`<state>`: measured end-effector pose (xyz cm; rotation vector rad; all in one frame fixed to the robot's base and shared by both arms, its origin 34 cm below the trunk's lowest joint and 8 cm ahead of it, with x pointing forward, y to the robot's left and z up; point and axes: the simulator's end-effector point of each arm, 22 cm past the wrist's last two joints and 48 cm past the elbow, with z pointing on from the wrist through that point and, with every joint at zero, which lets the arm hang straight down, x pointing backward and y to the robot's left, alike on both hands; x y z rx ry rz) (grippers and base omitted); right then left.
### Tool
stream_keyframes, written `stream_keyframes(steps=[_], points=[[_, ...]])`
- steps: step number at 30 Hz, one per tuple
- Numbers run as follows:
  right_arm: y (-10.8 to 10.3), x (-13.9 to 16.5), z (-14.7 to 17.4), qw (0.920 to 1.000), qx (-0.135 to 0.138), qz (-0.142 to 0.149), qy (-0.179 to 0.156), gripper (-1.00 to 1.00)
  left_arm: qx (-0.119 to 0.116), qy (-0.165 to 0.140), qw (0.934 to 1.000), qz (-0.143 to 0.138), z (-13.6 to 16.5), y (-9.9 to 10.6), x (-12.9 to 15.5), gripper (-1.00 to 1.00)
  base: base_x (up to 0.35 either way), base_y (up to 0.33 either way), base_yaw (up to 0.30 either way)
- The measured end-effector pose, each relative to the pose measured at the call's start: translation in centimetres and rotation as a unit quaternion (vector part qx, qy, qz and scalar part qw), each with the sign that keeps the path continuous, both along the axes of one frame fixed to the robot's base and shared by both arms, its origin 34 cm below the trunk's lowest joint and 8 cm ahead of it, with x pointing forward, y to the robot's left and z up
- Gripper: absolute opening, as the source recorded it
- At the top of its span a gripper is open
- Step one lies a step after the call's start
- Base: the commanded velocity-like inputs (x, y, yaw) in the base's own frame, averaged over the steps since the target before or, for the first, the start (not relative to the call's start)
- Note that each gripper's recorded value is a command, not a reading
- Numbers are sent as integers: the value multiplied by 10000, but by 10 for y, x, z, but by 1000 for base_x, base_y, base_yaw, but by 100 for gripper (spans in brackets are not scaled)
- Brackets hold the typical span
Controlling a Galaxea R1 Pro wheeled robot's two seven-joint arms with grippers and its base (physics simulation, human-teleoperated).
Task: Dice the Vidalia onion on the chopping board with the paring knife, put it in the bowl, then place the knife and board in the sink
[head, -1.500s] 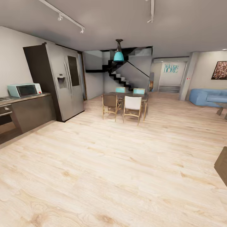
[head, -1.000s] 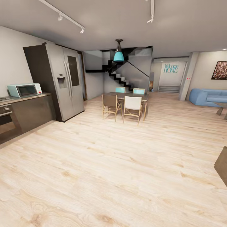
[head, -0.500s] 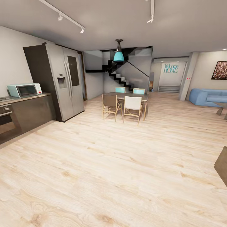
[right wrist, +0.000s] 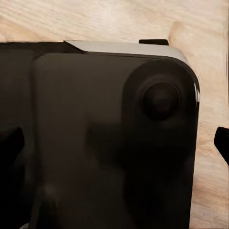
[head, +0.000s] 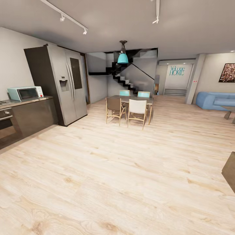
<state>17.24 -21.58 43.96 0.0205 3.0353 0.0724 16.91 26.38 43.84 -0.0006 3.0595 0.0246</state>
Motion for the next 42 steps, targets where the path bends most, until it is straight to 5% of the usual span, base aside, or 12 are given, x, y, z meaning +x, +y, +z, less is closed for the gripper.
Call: stream_keyframes(steps=[3,11,14,21,22,30,35,42], points=[[0,21,3,9988,-5,-23,-490,100,5,-264,9997,-4,2,1,19,100,0,0,0],[-3,53,10,9946,-25,-43,-1036,100,8,-825,9966,-13,9,1,69,100,0,0,0],[-9,89,17,9898,-67,-55,-1425,100,12,-1136,9935,-18,15,1,96,100,0,0,0],[-25,165,43,9740,-186,-82,-2258,100,20,-2239,9746,-33,40,2,158,100,0,0,0],[-31,190,55,9666,-266,-109,-2546,100,30,-2506,9681,-40,48,3,173,100,0,0,0],[-57,267,106,9362,-584,-210,-3461,100,84,-3150,9490,-73,75,11,222,100,0,0,0],[-73,289,125,9240,-717,-217,-3750,100,88,-3441,9389,-74,91,11,246,100,0,0,0],[-79,286,123,9254,-767,-215,-3706,100,110,-3436,9390,-58,90,14,244,100,0,0,94]])
